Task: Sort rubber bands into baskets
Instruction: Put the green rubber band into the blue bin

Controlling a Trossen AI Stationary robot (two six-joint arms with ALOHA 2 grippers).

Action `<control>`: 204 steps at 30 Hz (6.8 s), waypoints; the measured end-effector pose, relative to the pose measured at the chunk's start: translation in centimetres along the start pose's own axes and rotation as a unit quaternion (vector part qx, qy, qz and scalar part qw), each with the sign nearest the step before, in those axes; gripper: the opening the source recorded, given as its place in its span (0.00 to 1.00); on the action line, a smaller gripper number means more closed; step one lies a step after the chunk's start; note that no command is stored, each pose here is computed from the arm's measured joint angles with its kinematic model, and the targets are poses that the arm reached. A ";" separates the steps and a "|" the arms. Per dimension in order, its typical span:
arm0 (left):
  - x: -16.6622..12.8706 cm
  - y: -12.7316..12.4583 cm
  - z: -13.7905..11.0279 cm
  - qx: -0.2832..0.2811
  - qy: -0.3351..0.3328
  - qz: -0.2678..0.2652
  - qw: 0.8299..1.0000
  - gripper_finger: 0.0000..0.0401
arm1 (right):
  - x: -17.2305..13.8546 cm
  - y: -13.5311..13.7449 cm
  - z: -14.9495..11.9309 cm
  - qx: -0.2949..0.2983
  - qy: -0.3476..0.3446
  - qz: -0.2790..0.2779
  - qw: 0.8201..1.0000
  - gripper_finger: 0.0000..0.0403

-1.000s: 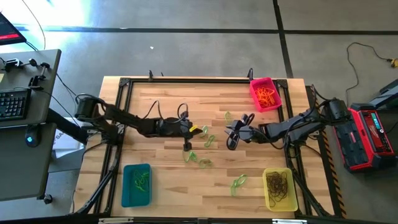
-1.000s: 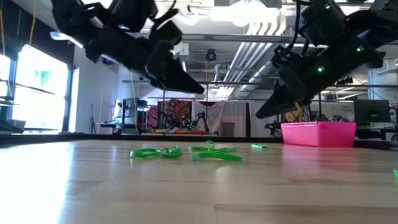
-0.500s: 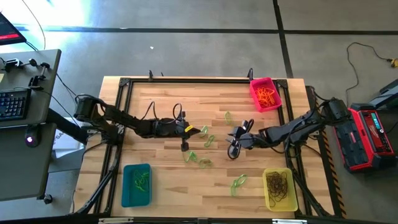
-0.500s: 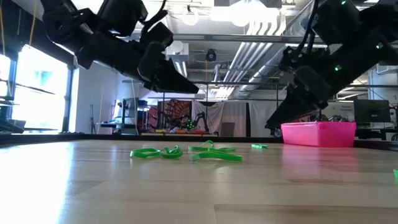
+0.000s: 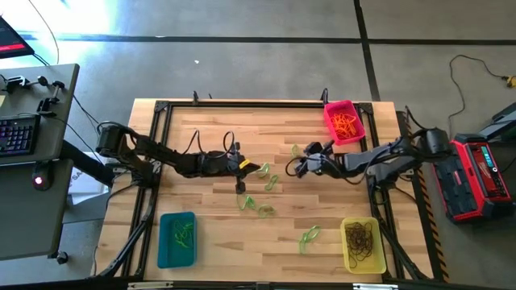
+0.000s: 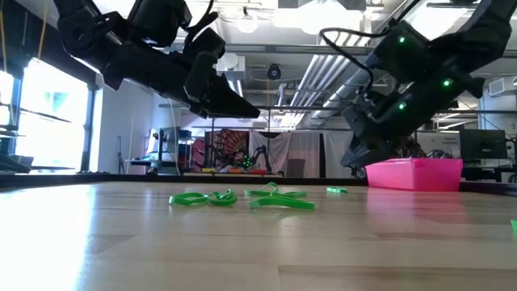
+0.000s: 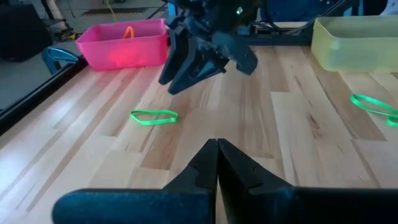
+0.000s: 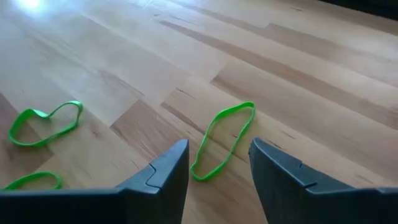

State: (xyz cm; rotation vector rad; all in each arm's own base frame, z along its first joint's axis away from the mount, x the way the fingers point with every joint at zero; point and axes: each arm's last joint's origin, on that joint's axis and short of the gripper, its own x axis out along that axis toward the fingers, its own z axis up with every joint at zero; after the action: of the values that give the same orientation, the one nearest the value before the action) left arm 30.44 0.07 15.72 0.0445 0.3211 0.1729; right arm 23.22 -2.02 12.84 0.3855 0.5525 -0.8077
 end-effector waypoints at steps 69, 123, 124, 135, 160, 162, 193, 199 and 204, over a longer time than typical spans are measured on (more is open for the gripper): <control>-1.0 -4.0 0.6 0.169 -0.044 -0.057 0.983 0.26 | -1.1 8.4 0.5 -0.039 -0.089 0.341 0.935 0.00; -2.1 -5.6 2.6 0.245 -0.030 0.016 0.969 0.26 | -1.6 8.8 0.9 -0.038 -0.118 0.355 0.926 0.00; -2.2 -5.7 2.7 0.249 -0.033 0.017 0.968 0.26 | -1.6 8.8 0.9 -0.038 -0.118 0.355 0.926 0.00; -0.6 -5.9 3.0 0.313 -0.023 0.045 0.949 0.39 | -1.6 8.8 0.9 -0.041 -0.120 0.355 0.926 0.00; 0.9 -5.6 1.6 0.366 -0.008 0.021 0.931 0.38 | -1.9 9.1 1.3 -0.044 -0.134 0.386 0.911 0.00; 1.0 -5.6 1.5 0.366 -0.005 0.023 0.930 0.32 | -2.0 9.1 1.4 -0.046 -0.137 0.391 0.909 0.00; -8.4 -5.1 7.7 0.194 -0.008 0.022 0.981 0.00 | 0.2 7.1 2.8 -0.122 -0.183 0.290 0.931 0.26; -13.0 -6.8 6.5 0.122 0.072 -0.094 0.985 0.00 | 0.5 7.0 2.3 -0.137 -0.156 0.280 0.937 0.26; -15.7 -8.6 5.1 0.049 0.145 -0.154 0.976 0.00 | 0.6 6.8 1.9 -0.145 -0.138 0.273 0.941 0.26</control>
State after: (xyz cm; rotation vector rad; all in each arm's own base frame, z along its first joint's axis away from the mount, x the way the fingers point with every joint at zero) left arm 18.80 -11.19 24.84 0.0661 0.6227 -0.1457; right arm 29.41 0.95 14.76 0.1345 0.2695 -0.2285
